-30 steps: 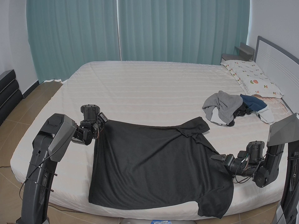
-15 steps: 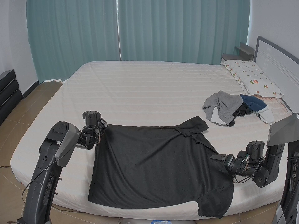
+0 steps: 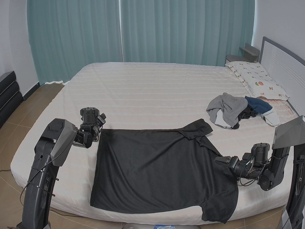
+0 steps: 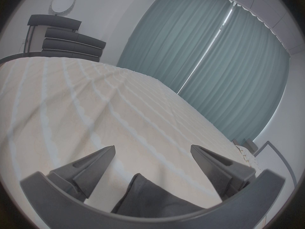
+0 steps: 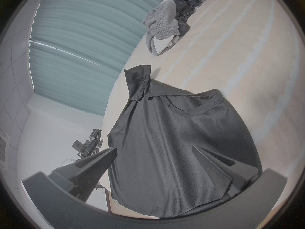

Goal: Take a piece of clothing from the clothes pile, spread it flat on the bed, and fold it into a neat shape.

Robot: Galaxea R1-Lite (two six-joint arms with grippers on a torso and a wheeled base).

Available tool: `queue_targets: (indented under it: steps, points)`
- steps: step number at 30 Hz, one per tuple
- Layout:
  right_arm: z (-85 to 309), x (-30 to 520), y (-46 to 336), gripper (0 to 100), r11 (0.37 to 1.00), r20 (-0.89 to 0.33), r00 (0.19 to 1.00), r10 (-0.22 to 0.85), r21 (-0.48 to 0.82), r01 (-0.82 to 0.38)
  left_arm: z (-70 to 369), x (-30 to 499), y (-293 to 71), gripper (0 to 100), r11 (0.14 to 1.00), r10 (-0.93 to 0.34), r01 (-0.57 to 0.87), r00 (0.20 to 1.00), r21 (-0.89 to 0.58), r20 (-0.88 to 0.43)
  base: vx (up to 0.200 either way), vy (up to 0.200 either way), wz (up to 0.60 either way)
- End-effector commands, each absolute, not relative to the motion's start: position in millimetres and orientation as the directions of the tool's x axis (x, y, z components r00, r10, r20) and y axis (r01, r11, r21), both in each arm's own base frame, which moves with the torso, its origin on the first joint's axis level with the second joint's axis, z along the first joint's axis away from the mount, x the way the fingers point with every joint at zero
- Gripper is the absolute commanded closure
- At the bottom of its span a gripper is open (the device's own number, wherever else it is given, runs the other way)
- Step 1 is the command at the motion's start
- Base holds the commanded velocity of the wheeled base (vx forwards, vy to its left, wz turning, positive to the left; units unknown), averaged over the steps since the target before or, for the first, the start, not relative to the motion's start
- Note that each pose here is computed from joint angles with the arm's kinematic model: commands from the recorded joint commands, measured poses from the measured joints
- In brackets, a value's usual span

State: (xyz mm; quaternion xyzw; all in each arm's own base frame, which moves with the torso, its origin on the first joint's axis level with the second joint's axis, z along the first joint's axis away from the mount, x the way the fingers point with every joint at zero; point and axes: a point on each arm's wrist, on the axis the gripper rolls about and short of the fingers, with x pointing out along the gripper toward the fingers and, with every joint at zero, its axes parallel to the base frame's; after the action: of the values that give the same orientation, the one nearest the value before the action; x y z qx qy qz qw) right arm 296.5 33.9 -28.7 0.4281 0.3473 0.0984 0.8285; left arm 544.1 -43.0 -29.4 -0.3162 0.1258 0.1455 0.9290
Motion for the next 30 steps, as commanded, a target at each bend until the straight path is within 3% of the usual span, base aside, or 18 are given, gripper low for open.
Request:
queue_targets:
  steps: [1, 11, 17, 21, 25, 30]
  points:
    - [-28, 300, 34, 0, 0.614, -0.483, 0.748, 0.456, 0.779, 0.128, -3, 535, -41, 0, 0.744, 0.194, -0.352, 0.927, -0.567, -0.321, 0.000, 0.000, 0.00]
    - [-18, 343, 43, 0, 0.653, -0.440, 0.845, 0.303, 0.742, 0.152, 13, 453, -31, 0, 0.711, 0.097, -0.396, 0.874, -0.581, -0.477, 0.000, 0.000, 0.00]
    - [0, 380, 49, 0, 0.666, -0.441, 0.848, 0.293, 0.731, 0.151, 10, 412, -41, 0, 0.721, 0.062, -0.418, 0.833, -0.553, -0.549, 0.000, 0.000, 0.00]
    - [15, 414, 52, 0, 0.733, -0.454, 0.855, 0.249, 0.665, 0.139, 5, 390, -46, 0, 0.730, 0.050, -0.417, 0.822, -0.542, -0.567, 0.000, 0.000, 0.00]
    - [5, 434, 52, 0, 0.773, -0.463, 0.856, 0.228, 0.621, 0.129, 3, 370, -50, 0, 0.722, 0.037, -0.425, 0.812, -0.546, -0.583, 0.000, 0.000, 0.00]
    - [-27, 453, 53, 0, 0.821, -0.489, 0.843, 0.224, 0.561, 0.106, -2, 360, -63, 0, 0.647, 0.007, -0.439, 0.821, -0.623, -0.571, 0.000, 0.000, 0.00]
